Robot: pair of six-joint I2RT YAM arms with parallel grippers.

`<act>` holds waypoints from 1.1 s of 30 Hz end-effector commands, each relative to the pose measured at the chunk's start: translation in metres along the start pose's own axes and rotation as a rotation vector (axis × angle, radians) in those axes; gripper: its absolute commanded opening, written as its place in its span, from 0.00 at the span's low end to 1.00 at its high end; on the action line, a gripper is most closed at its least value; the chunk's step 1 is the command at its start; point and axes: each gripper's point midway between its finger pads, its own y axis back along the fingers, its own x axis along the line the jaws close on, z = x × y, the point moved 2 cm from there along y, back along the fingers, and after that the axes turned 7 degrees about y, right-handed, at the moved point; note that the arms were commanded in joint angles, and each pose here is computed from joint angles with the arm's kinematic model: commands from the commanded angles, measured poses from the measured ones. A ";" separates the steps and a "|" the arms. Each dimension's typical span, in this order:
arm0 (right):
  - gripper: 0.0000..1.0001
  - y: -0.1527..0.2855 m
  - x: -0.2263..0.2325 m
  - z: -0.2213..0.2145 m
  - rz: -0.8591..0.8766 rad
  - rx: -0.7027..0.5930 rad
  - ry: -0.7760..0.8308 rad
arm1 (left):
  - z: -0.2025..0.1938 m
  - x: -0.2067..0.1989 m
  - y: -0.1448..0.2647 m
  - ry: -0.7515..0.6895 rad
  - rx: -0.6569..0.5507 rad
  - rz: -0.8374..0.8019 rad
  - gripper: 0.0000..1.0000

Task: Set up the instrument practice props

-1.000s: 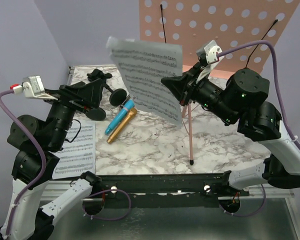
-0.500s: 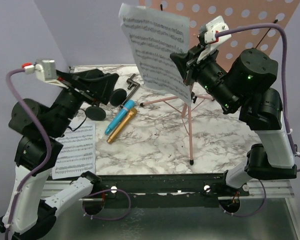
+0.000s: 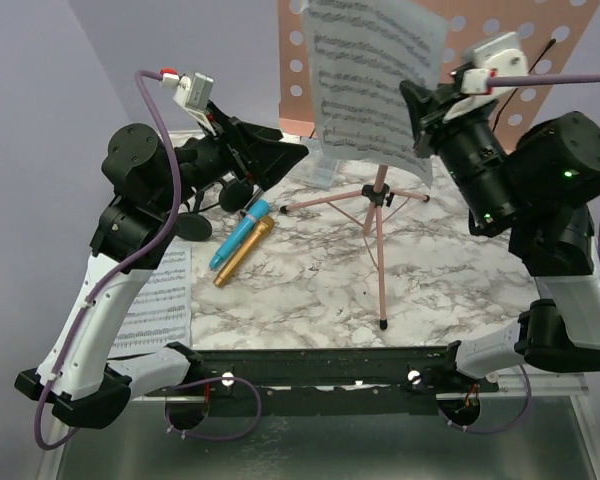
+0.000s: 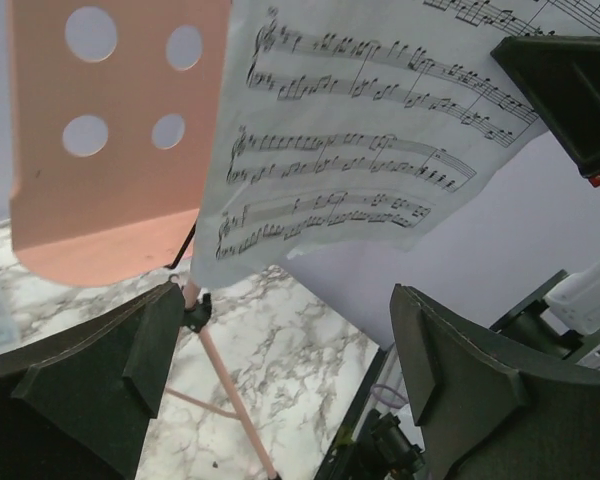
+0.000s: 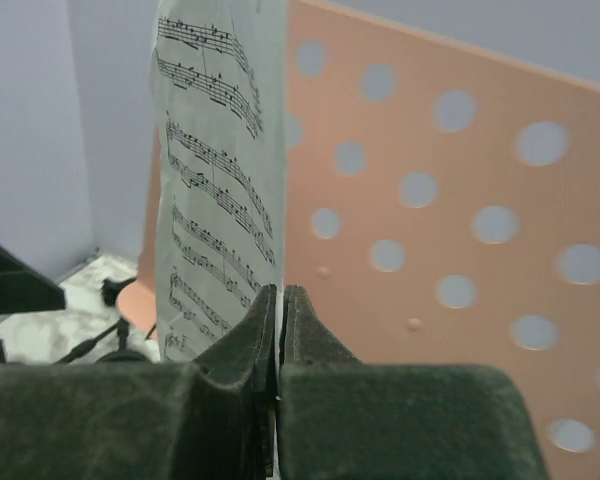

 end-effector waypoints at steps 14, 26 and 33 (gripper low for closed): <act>0.00 0.017 -0.076 0.038 -0.300 -0.122 0.035 | 0.055 -0.027 -0.046 -0.007 -0.183 -0.213 0.68; 0.00 -0.001 -0.057 0.035 -0.304 -0.128 0.122 | 0.059 -0.018 -0.072 0.037 -0.255 -0.198 0.53; 0.00 -0.006 -0.051 0.034 -0.301 -0.128 0.143 | 0.060 -0.011 -0.083 0.051 -0.287 -0.161 0.48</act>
